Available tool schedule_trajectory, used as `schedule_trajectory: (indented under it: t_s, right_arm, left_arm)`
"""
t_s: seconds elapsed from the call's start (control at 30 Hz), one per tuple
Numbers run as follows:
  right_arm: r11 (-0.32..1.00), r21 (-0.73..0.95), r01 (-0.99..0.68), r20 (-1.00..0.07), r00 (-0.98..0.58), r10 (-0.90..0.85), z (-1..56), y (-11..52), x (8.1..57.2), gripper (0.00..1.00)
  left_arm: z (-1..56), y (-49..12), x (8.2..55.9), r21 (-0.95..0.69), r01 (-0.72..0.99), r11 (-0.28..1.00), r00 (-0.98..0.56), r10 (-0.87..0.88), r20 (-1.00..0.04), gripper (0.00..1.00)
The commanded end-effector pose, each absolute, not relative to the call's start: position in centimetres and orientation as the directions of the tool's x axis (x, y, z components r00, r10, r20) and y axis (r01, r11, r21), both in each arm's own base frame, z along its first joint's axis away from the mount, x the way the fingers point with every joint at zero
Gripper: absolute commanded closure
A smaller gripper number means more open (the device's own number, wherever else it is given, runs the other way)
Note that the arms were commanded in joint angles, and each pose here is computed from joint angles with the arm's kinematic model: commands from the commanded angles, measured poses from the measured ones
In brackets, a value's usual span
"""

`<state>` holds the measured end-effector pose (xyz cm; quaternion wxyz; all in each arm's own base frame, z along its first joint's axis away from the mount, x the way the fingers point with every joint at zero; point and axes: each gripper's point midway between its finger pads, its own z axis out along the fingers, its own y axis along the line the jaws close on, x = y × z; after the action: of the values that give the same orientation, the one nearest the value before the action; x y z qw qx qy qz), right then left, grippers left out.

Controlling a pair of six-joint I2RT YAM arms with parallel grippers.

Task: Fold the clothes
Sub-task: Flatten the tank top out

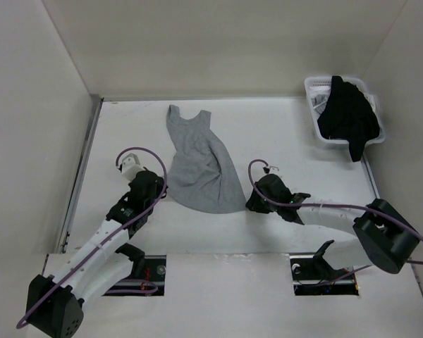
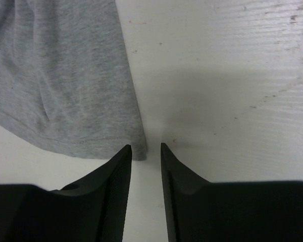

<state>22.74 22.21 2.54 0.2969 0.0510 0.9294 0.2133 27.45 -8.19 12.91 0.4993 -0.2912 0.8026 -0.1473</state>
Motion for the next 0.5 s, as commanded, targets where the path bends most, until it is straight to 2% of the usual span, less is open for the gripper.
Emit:
schedule_trajectory:
  t_s: [0.0,0.13,0.3,0.47]
  right_arm:
    - [0.879,0.475,-0.045,-0.521,-0.819,0.240,3.2,23.9,23.3,0.69]
    - [0.883,0.469,-0.029,-0.498,-0.834,0.238,2.6,23.7,22.7,0.73]
    - [0.871,0.490,-0.019,-0.464,-0.852,0.242,2.3,23.8,21.8,0.68]
    - [0.875,0.483,-0.002,-0.446,-0.861,0.244,1.5,23.7,21.7,0.77]
  left_arm:
    - [14.0,-8.8,28.2,-0.548,-0.273,0.790,-0.308,-0.612,-0.728,0.99]
    - [14.4,-8.8,28.5,-0.551,-0.266,0.791,-0.299,-0.611,-0.733,0.99]
    - [14.8,-9.0,28.9,-0.556,-0.254,0.791,-0.293,-0.611,-0.735,0.99]
    - [15.2,-9.4,29.2,-0.561,-0.242,0.792,-0.289,-0.611,-0.737,0.99]
